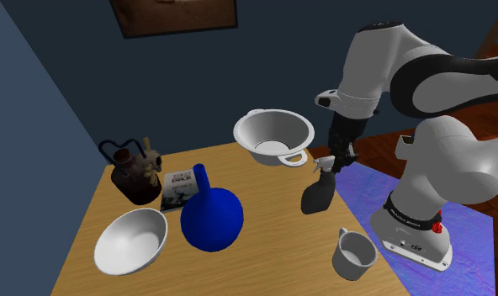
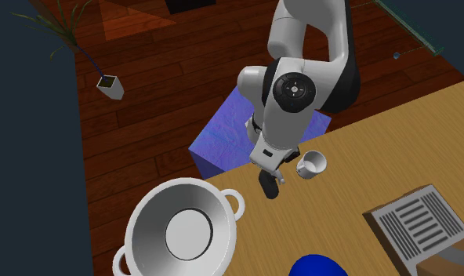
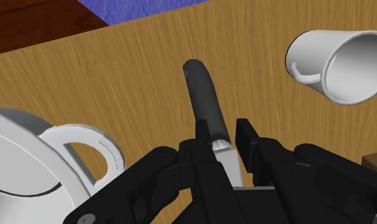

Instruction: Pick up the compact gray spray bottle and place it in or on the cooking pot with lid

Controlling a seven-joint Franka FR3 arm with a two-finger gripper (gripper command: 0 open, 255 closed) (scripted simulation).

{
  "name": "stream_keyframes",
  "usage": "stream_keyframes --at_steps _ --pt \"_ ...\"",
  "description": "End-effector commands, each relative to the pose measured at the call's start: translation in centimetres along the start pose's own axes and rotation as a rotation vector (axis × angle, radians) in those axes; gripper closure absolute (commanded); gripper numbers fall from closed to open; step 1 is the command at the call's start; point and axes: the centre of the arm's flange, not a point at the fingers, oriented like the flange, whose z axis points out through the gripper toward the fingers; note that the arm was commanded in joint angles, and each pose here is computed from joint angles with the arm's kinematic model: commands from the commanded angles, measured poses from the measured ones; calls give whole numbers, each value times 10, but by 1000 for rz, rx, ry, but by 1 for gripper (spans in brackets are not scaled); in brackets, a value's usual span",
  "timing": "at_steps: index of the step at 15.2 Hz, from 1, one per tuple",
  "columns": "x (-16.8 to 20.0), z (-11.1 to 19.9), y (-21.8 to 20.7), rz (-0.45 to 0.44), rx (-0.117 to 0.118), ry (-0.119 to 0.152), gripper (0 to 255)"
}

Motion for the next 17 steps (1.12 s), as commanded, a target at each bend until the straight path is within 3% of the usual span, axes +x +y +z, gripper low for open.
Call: stream_keyframes --at_steps 1,5,17 --pt "0 0 0 0 0 0 255" --pt "0 0 0 0 0 0 255" --pt "3 -63 -4 0 0 0 255"
